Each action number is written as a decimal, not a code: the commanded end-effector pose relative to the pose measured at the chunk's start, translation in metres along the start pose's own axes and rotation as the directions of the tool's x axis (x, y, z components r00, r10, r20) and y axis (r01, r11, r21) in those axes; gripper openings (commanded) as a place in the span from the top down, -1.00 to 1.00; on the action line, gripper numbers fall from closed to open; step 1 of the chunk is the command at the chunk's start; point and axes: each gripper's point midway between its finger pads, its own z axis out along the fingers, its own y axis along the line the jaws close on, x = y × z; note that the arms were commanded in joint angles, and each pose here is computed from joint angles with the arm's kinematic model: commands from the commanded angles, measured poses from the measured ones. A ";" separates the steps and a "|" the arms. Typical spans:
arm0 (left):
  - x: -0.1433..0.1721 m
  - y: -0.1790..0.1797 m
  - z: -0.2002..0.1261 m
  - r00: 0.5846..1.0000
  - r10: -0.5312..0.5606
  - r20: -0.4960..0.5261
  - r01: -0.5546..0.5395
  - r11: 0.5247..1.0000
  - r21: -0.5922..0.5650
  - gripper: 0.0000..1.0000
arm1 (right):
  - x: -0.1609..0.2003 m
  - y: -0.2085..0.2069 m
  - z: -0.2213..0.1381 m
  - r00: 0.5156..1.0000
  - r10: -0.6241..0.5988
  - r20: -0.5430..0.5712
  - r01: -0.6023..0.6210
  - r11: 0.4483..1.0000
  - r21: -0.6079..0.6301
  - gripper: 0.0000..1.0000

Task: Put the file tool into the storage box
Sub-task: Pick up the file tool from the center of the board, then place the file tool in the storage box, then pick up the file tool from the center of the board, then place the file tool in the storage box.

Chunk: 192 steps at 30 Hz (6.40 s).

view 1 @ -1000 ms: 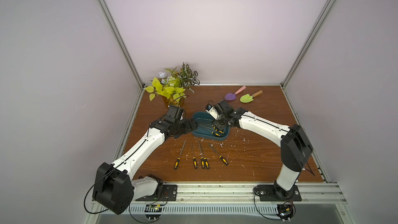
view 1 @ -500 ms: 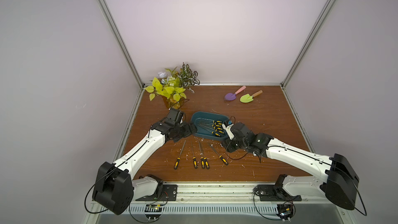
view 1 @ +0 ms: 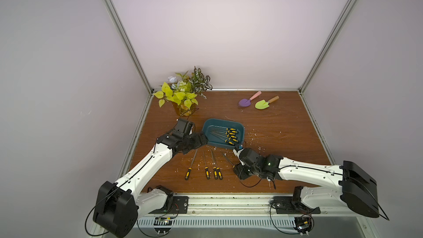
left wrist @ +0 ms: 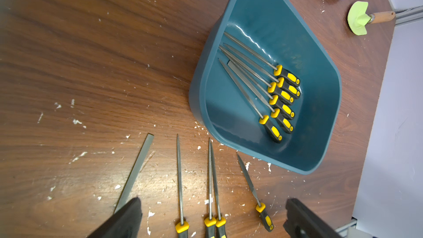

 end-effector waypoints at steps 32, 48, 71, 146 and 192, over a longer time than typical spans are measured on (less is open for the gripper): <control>-0.030 -0.007 -0.036 0.980 0.025 0.196 -0.022 1.000 -0.017 -1.00 | -0.013 0.019 -0.012 0.891 -0.446 -0.089 0.452 0.890 0.061 0.85; -0.048 -0.015 -0.045 0.963 0.090 0.255 -0.083 0.996 -0.036 -1.00 | -0.171 -0.003 -0.038 0.815 -0.578 0.039 0.566 0.808 0.163 0.85; -0.069 -0.038 -0.023 0.964 0.186 0.191 -0.178 0.982 -0.057 -0.99 | -0.146 -0.039 0.058 0.753 -0.624 -0.208 0.646 0.761 0.055 0.22; 0.015 0.023 -0.016 0.998 -0.047 0.038 0.045 0.998 0.051 -1.00 | -0.004 0.062 0.066 0.994 -0.058 -0.097 0.066 0.994 0.088 0.07; -0.032 0.005 -0.018 0.991 0.045 0.126 -0.041 0.999 -0.030 -1.00 | -0.188 -0.006 -0.010 0.857 -0.513 0.041 0.500 0.850 0.165 0.86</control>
